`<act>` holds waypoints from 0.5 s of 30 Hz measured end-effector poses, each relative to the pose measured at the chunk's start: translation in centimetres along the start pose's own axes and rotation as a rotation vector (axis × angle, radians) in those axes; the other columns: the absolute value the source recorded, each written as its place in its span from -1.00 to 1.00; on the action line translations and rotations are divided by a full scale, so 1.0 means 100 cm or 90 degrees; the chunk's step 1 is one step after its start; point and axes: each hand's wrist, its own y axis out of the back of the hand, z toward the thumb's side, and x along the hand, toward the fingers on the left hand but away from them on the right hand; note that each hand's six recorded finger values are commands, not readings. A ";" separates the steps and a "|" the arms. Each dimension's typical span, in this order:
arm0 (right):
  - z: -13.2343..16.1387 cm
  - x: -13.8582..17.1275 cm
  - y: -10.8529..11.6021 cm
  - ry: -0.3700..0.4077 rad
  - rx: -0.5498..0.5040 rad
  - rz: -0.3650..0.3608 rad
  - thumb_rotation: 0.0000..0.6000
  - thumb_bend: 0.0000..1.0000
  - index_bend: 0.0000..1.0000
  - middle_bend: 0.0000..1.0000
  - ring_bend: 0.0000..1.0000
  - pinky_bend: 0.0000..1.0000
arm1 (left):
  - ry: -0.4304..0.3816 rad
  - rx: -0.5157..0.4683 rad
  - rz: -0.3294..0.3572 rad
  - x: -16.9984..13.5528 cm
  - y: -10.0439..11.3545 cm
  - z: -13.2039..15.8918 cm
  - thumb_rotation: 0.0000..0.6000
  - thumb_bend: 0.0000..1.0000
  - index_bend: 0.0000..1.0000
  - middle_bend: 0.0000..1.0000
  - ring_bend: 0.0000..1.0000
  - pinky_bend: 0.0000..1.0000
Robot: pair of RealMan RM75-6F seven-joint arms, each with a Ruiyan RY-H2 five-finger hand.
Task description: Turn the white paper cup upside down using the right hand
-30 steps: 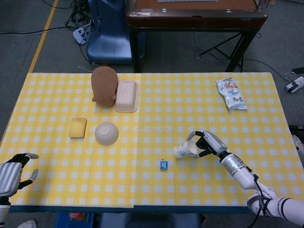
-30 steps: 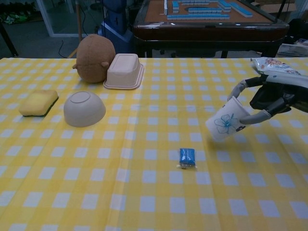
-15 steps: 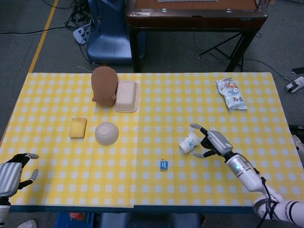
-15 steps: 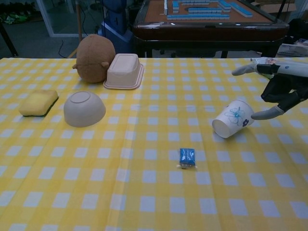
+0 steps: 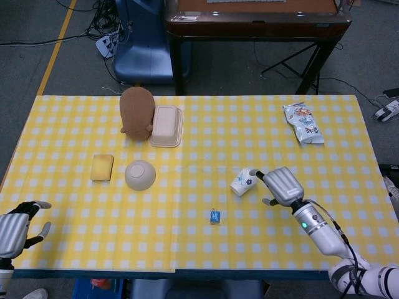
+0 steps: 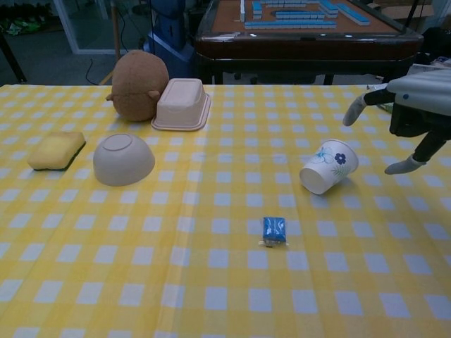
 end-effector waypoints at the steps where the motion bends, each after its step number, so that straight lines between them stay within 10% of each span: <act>1: 0.003 -0.002 0.001 -0.002 0.035 0.001 1.00 -0.90 -0.47 1.00 1.00 1.00 | 0.001 0.000 0.000 0.000 0.000 0.000 1.00 -0.24 -0.14 -0.25 -0.37 0.05; 15: 0.057 -0.050 -0.012 0.017 0.191 0.038 1.00 -0.70 -0.47 1.00 1.00 1.00 | 0.005 -0.007 0.001 0.001 0.002 -0.003 1.00 -0.24 -0.14 -0.25 -0.37 0.05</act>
